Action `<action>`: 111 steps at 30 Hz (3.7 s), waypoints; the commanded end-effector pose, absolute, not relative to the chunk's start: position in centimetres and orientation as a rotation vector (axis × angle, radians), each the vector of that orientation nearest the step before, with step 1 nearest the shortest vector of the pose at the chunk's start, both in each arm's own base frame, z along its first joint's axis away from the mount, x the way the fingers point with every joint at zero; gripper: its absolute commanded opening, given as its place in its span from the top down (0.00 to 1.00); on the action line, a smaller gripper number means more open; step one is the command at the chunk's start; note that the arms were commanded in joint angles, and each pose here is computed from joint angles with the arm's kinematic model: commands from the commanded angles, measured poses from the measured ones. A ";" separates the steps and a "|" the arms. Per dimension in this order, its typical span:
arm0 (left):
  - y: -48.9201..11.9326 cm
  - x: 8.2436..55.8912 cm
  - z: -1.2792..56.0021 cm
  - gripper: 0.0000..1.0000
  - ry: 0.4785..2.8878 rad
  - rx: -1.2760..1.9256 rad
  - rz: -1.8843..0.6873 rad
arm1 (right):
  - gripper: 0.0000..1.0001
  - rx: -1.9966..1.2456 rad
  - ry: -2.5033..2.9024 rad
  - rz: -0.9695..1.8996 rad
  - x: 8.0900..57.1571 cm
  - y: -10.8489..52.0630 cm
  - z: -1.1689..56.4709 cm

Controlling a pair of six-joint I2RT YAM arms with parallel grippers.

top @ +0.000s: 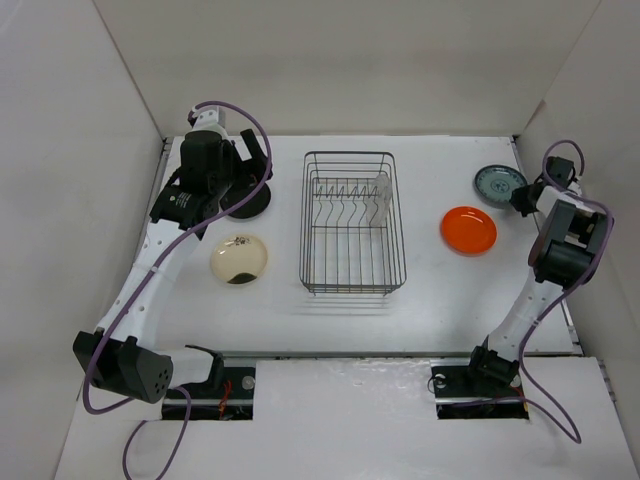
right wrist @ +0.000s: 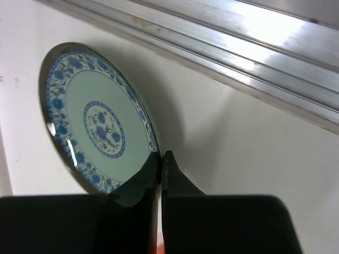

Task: Load the plates into the dish rack

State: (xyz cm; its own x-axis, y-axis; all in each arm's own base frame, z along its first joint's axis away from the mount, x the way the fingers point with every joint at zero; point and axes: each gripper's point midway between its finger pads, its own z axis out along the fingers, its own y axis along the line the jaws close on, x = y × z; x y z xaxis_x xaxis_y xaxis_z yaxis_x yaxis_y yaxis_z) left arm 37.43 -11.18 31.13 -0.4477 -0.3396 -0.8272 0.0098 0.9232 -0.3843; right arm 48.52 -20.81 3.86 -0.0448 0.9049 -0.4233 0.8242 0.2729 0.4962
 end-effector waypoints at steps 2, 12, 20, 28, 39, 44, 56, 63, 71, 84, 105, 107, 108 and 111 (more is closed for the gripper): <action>-10.8 37.6 33.1 0.00 1.930 -0.232 -0.403 | 1.00 1.547 1.925 0.100 48.5 -21.1 3.5; -10.6 37.6 32.7 0.00 1.937 -0.239 -0.391 | 1.00 1.284 1.876 0.091 50.6 -17.8 11.2; -10.0 38.1 32.3 0.00 1.937 -0.286 -0.357 | 1.00 1.065 1.701 -0.171 49.2 -14.6 25.1; -8.8 39.8 31.0 0.00 1.972 -0.333 -0.294 | 1.00 0.796 1.640 -0.336 45.1 -5.3 36.3; -5.8 42.5 27.9 0.00 2.058 -0.447 -0.320 | 1.00 0.423 1.841 -0.411 41.4 6.2 35.3; -4.9 42.1 28.4 0.00 2.028 -0.459 -0.276 | 1.00 0.352 1.862 -0.409 41.3 9.7 34.4; -2.1 41.0 29.3 0.00 1.981 -0.544 -0.124 | 1.00 0.193 1.932 -0.520 40.8 15.7 31.4; -2.1 40.5 29.8 0.00 1.970 -0.552 -0.132 | 1.00 0.234 1.913 -0.620 40.4 15.5 31.1; -2.3 40.1 30.7 0.00 1.946 -0.564 -0.162 | 1.00 0.216 1.932 -0.656 40.7 17.4 29.4; -2.7 39.4 31.1 0.00 1.940 -0.555 -0.202 | 1.00 0.207 1.940 -0.699 41.6 18.7 27.7; -2.9 39.3 31.2 0.00 1.934 -0.549 -0.214 | 1.00 0.198 1.955 -0.765 42.1 18.4 25.4; -2.9 39.3 31.2 0.00 1.934 -0.549 -0.214 | 1.00 0.185 1.963 -0.781 42.2 18.6 24.8; -2.9 39.3 31.2 0.00 1.934 -0.549 -0.214 | 1.00 0.185 1.963 -0.781 42.2 18.6 24.8; -3.1 39.3 31.2 0.00 1.937 -0.543 -0.224 | 1.00 0.179 1.967 -0.789 42.5 18.8 24.3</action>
